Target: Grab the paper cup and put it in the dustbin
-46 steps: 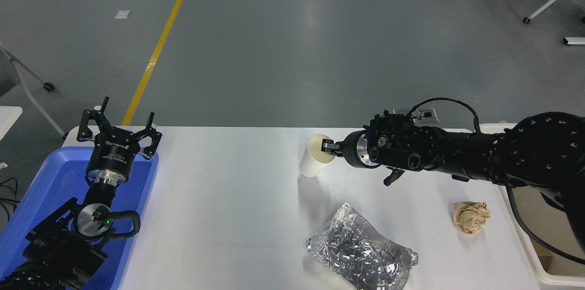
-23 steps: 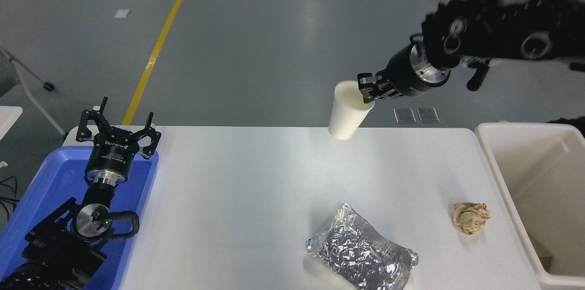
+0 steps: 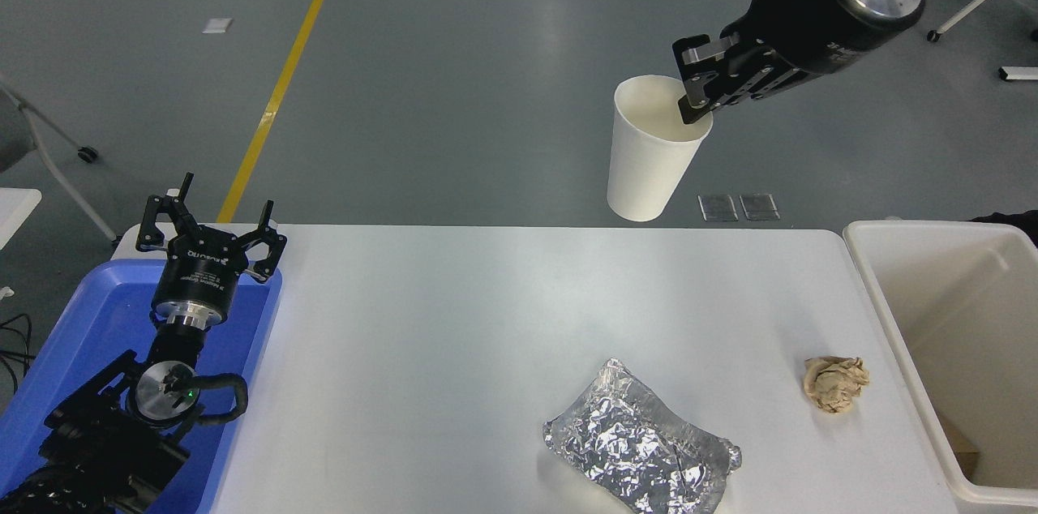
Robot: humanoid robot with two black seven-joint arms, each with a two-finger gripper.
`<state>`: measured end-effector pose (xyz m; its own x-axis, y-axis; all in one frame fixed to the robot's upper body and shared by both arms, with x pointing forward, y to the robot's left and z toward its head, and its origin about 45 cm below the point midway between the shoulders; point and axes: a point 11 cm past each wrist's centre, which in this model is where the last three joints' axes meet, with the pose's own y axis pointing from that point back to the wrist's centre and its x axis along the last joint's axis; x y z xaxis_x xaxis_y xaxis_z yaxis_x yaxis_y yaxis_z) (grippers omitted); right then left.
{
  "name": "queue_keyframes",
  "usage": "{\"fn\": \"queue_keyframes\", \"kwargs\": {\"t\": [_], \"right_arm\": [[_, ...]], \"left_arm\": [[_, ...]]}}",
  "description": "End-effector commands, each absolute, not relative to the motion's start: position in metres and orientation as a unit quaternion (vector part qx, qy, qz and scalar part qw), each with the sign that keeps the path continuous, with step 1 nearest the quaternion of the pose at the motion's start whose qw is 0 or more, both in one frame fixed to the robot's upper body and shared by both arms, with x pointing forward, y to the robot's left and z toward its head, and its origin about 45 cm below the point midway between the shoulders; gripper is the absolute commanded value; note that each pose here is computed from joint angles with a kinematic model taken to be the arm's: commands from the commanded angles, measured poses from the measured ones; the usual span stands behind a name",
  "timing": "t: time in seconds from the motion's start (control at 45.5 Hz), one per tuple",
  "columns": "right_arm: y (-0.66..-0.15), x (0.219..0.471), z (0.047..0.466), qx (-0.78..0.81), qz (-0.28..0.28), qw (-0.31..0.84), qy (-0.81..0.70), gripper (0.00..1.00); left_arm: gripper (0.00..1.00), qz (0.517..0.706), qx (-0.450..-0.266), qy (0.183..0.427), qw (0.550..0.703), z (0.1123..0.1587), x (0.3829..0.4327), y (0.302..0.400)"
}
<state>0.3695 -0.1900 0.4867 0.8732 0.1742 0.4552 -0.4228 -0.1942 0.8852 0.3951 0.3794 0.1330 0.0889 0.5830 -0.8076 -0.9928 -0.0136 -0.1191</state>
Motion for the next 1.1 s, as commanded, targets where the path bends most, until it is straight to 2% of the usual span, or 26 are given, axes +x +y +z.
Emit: {"fn": "queue_keyframes", "kwargs": {"t": [0.0, 0.308, 0.505, 0.703, 0.857, 1.077], "right_arm": [[-0.255, 0.372, 0.484, 0.715, 0.203, 0.658, -0.125, 0.0], [-0.431, 0.362, 0.45, 0.68, 0.121, 0.678, -0.249, 0.0], [-0.528, 0.335, 0.404, 0.654, 0.034, 0.672, -0.346, 0.0], [-0.607, 0.301, 0.344, 0.561, 0.01, 0.693, -0.453, 0.0], [-0.633, 0.285, 0.305, 0.522, 0.006, 0.705, -0.48, 0.0], [-0.644, 0.292, 0.251, 0.49, -0.013, 0.694, -0.527, 0.0]], "left_arm": [[1.0, 0.612, -0.362, 0.283, 0.643, 0.1333, 0.3952, 0.3794], [1.0, 0.613, -0.362, 0.283, 0.643, 0.133, 0.395, 0.3797], [1.0, 0.613, -0.362, 0.283, 0.643, 0.1333, 0.3951, 0.3794], [1.0, 0.613, -0.362, 0.283, 0.643, 0.1333, 0.3951, 0.3794], [1.0, 0.613, -0.362, 0.282, 0.643, 0.1336, 0.3955, 0.3796], [1.0, 0.612, -0.363, 0.282, 0.643, 0.1339, 0.3957, 0.3792]]}}
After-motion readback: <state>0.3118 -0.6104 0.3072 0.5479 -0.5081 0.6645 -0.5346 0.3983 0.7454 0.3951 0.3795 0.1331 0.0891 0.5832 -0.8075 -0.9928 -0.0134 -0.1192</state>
